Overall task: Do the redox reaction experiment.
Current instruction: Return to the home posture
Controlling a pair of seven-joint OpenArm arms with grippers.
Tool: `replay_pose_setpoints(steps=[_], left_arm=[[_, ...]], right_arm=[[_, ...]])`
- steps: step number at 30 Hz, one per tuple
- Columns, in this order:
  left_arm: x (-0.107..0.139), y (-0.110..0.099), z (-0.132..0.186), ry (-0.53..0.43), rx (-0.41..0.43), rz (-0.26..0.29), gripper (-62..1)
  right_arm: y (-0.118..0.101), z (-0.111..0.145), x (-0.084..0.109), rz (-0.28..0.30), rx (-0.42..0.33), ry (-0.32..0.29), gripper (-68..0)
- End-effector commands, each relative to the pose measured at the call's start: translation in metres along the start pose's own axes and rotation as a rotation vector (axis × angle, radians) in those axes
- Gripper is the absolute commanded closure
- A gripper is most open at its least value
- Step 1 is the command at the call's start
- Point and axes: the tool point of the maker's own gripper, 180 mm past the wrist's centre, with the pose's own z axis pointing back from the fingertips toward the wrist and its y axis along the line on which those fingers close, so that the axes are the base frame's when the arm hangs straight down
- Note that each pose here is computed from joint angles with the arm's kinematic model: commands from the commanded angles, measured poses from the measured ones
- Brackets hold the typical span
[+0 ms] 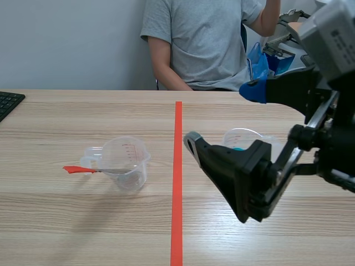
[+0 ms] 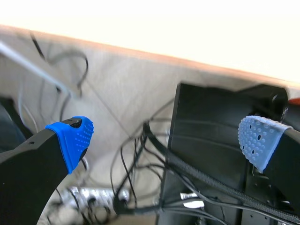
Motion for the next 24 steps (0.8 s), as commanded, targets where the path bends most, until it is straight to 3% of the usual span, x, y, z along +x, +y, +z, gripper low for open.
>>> replay_pose_setpoints(steps=[1, 8, 12, 24], left_arm=[[0.007, 0.000, 0.013, -0.020, -0.012, -0.020, -62.3], [0.060, -0.026, 0.026, -0.166, -0.124, -0.220, -62.3], [0.090, -0.061, 0.021, -0.244, -0.234, -0.346, -62.3], [0.177, -0.120, -0.009, -0.392, -0.394, -0.540, -62.3]], right_arm=[[0.004, 0.003, 0.010, 0.001, 0.008, -0.025, -67.9], [0.013, 0.015, 0.006, -0.025, -0.013, 0.036, -67.9], [0.005, 0.017, 0.002, -0.014, -0.045, 0.066, -67.9], [-0.001, 0.018, 0.002, 0.003, -0.064, 0.071, -67.9]])
